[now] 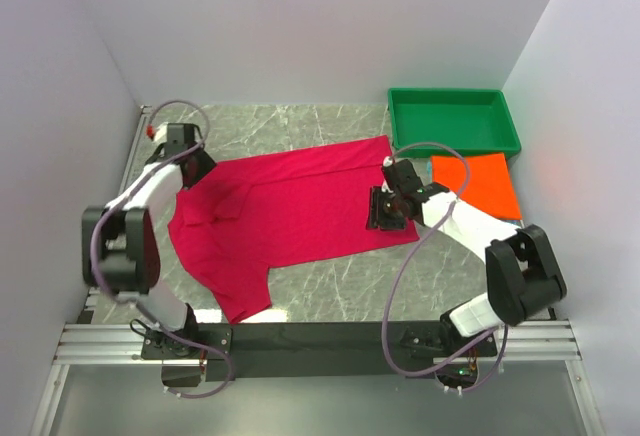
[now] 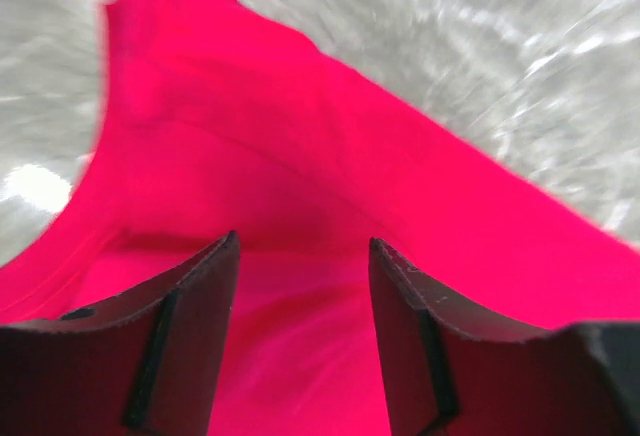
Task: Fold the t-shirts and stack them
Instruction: Fold the tshirt
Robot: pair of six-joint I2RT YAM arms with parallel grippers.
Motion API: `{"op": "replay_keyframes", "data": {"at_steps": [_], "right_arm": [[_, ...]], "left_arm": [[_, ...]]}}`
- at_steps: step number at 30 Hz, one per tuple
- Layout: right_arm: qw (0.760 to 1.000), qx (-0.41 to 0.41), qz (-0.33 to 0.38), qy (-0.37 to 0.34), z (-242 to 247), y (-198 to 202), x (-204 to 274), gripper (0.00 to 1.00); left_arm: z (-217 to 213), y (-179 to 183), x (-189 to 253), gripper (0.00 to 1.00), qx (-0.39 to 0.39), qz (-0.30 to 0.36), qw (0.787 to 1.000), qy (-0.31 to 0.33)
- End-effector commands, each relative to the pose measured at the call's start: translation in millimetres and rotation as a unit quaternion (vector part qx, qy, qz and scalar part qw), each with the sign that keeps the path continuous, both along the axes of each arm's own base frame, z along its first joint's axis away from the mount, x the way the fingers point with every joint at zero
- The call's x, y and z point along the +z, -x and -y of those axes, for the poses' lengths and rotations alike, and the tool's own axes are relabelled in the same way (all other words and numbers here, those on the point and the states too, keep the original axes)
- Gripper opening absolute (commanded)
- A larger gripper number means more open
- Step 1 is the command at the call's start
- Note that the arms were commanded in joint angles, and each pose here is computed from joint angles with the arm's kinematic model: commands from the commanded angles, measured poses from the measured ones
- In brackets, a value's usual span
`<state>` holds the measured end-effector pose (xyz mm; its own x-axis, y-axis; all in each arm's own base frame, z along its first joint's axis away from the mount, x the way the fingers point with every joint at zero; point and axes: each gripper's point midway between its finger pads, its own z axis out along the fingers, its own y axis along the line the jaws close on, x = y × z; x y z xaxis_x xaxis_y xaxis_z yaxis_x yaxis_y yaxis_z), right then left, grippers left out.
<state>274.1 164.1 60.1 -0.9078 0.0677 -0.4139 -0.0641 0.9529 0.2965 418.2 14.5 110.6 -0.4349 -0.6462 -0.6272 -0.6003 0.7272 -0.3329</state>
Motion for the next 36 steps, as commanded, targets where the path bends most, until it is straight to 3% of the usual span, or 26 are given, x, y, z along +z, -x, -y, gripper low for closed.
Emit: {"op": "replay_keyframes", "data": {"at_steps": [1,15,24,29,30,32,33,35,36], "right_arm": [[0.999,-0.005,0.000,0.049,6,-11,1,0.49],[0.994,-0.007,-0.064,0.087,-1,-27,-39,0.47],[0.991,-0.039,-0.067,0.111,4,-69,-52,0.47],[0.997,-0.028,-0.039,0.065,-16,-86,-19,0.47],[0.998,-0.027,-0.034,0.055,-18,-85,-13,0.47],[0.999,-0.028,-0.017,0.036,-20,-81,8,0.48],[0.999,-0.030,0.002,0.027,-20,-80,25,0.48],[0.999,-0.038,0.009,0.030,-13,-72,32,0.49],[0.998,-0.044,0.017,0.029,-7,-67,39,0.50]], "left_arm": [[13,-23,-15,0.59,-0.043,-0.026,0.999,-0.022],[21,-72,-81,0.63,-0.060,-0.096,0.993,-0.031],[22,-112,-112,0.68,-0.069,-0.115,0.991,-0.022],[15,-118,-65,0.75,-0.061,-0.074,0.995,-0.005],[14,-117,-33,0.81,-0.060,-0.046,0.997,-0.006],[10,-100,-15,0.88,-0.049,-0.042,0.998,-0.008],[8,-93,19,0.93,-0.043,-0.012,0.999,-0.011],[3,-64,25,0.97,-0.025,-0.027,0.999,-0.010],[2,-50,49,0.99,-0.018,-0.008,1.000,-0.009]]}}
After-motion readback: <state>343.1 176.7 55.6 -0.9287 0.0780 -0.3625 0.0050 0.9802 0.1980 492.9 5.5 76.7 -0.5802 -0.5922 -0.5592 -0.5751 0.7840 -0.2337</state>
